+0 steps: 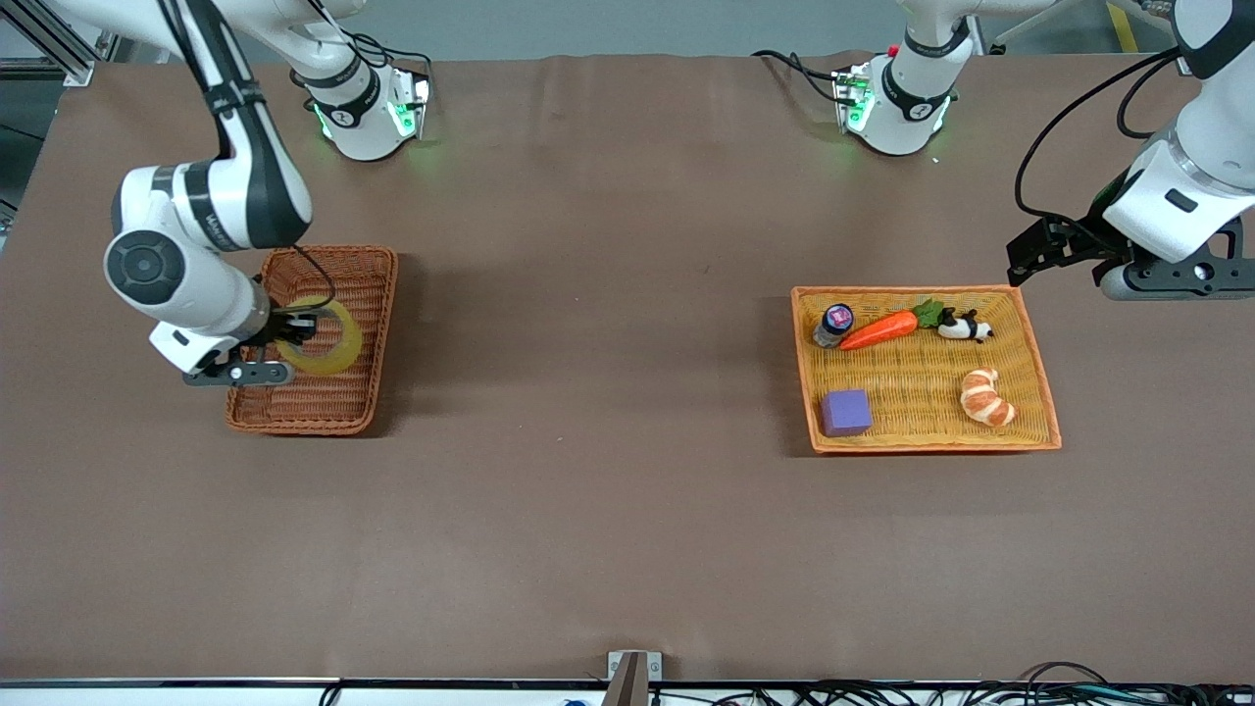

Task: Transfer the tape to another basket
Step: 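Carry the tape with the right gripper over the brown basket, then lower the tape into the basket and open the right gripper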

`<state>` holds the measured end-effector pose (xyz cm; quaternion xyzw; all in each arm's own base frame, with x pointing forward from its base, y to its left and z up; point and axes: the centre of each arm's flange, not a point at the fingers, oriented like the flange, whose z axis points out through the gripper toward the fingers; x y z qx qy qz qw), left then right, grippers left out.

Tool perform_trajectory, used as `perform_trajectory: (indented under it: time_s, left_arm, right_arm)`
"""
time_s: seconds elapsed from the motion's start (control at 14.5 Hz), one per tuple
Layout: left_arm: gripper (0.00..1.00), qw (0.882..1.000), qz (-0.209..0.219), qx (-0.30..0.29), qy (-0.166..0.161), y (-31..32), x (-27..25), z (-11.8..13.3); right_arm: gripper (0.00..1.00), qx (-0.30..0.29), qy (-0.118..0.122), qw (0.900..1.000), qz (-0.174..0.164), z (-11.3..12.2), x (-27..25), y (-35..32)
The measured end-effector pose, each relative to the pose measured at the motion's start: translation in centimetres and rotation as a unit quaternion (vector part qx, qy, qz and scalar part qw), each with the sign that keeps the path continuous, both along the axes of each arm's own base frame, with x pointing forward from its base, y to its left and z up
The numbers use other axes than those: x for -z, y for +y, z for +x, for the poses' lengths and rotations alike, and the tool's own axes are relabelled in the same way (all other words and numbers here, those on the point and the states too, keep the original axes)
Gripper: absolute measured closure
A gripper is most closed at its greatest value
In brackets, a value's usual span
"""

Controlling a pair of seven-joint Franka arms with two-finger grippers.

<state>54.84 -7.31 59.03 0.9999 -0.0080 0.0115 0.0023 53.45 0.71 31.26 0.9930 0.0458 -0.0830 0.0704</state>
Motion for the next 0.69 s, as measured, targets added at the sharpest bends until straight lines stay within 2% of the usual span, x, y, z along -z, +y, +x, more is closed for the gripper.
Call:
perform_trajectory:
  time_s: [0.28, 0.41, 0.69]
  left_arm:
    - [0.0, 1.0, 0.0, 0.001, 0.001, -0.1, 0.2, 0.1]
    - [0.0, 1.0, 0.0, 0.001, 0.002, -0.2, 0.2, 0.1]
    - [0.0, 1.0, 0.0, 0.001, 0.002, -0.2, 0.2, 0.1]
  right_arm:
    - [0.78, -0.005, -0.011, 1.0, 0.009, -2.9, 4.7, -2.4]
    - [0.78, -0.008, -0.007, 1.0, 0.011, -4.0, 6.5, -2.2]
    - [0.78, -0.008, -0.006, 1.0, 0.012, -4.2, 9.7, -2.6]
